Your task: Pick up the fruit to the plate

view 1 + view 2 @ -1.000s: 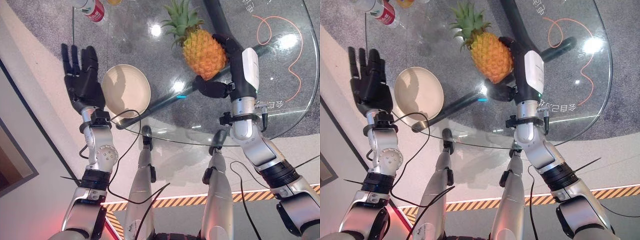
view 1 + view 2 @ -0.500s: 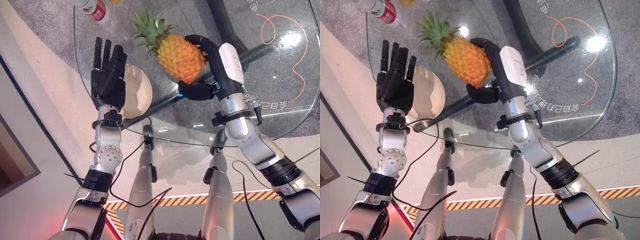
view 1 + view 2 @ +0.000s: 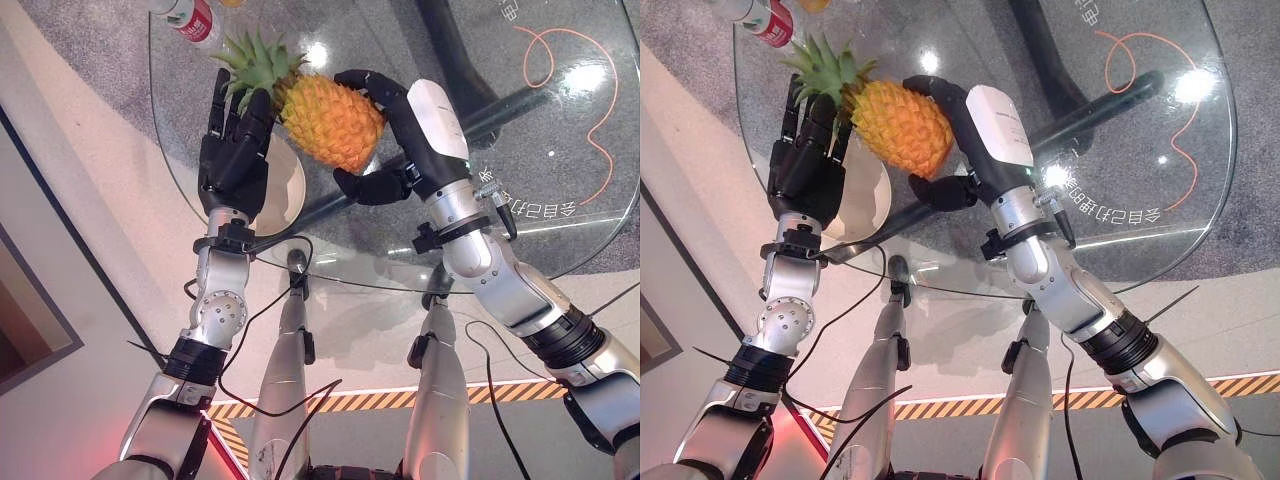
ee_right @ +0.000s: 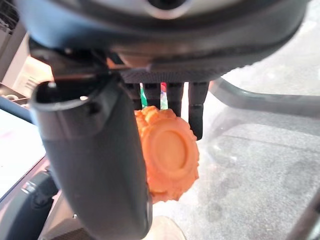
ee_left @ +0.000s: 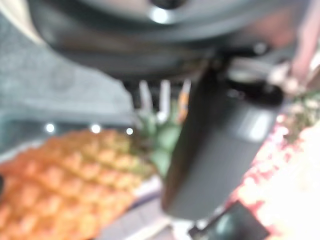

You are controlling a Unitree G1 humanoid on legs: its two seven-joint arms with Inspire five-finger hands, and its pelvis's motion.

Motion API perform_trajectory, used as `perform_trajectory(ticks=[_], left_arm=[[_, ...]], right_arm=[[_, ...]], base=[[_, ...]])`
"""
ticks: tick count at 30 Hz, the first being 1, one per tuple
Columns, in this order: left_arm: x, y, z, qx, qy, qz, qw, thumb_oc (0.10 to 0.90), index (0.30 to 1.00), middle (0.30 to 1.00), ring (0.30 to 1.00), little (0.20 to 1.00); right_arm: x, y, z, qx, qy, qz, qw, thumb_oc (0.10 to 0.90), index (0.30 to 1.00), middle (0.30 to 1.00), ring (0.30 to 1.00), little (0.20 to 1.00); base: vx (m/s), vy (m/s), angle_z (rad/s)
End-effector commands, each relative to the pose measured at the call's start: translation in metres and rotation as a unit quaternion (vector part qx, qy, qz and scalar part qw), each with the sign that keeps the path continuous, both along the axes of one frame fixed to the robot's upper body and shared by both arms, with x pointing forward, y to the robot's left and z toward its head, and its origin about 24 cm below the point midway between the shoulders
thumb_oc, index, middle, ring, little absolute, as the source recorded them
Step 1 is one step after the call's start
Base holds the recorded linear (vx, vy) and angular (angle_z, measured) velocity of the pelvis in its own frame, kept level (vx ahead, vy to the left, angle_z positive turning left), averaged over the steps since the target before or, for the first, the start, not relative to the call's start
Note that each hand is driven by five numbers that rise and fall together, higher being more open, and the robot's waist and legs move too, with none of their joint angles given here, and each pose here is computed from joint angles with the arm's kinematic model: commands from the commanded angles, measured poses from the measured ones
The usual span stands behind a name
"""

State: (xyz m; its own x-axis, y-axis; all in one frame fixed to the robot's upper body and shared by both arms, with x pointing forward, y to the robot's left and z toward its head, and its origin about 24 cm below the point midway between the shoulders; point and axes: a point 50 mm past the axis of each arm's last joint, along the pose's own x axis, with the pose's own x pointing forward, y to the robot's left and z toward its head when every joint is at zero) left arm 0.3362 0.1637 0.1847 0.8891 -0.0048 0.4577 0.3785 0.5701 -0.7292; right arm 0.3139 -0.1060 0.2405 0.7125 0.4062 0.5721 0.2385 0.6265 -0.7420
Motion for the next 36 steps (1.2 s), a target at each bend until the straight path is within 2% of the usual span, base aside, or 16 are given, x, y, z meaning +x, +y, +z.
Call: perform_trajectory(ticks=[1,28,29,30,32,33,36], left_arm=[[-0.015,-0.020,0.055,0.004,-0.132,-0.059,0.989,0.800,0.900,0.900,0.900,0.900],[-0.022,-0.031,0.062,0.010,-0.158,-0.105,0.982,0.800,0.900,0.900,0.900,0.900],[-0.022,-0.032,0.064,0.013,-0.162,-0.107,0.981,0.693,0.808,0.808,0.808,0.793],[-0.023,-0.033,0.064,0.019,-0.164,-0.107,0.981,0.501,0.644,0.644,0.644,0.601],[-0.024,-0.033,0.065,0.025,-0.172,-0.106,0.979,0.410,0.566,0.566,0.566,0.510],[-0.024,-0.033,0.066,0.026,-0.174,-0.106,0.979,0.100,0.300,0.300,0.300,0.200],[-0.026,-0.032,0.068,0.033,-0.188,-0.103,0.976,0.100,0.300,0.300,0.300,0.200]], right_arm=[[-0.052,0.042,0.059,-0.007,-0.147,0.156,0.977,0.100,0.300,0.300,0.300,0.200],[-0.057,0.052,0.054,-0.036,-0.132,0.176,0.975,0.100,0.300,0.300,0.300,0.200],[-0.058,0.052,0.055,-0.037,-0.135,0.176,0.974,0.100,0.300,0.300,0.300,0.200],[-0.058,0.052,0.055,-0.037,-0.135,0.176,0.974,0.100,0.300,0.300,0.300,0.200],[-0.058,0.052,0.055,-0.036,-0.135,0.177,0.974,0.100,0.300,0.300,0.300,0.200],[-0.058,0.052,0.055,-0.036,-0.135,0.176,0.974,0.100,0.300,0.300,0.300,0.200],[-0.058,0.051,0.055,-0.036,-0.136,0.177,0.974,0.100,0.300,0.300,0.300,0.200]], base=[[0.00,0.000,0.00],[0.00,0.000,0.00],[0.00,0.000,0.00],[0.00,0.000,0.00],[0.00,0.000,0.00],[0.00,0.000,0.00],[0.00,0.000,0.00]])
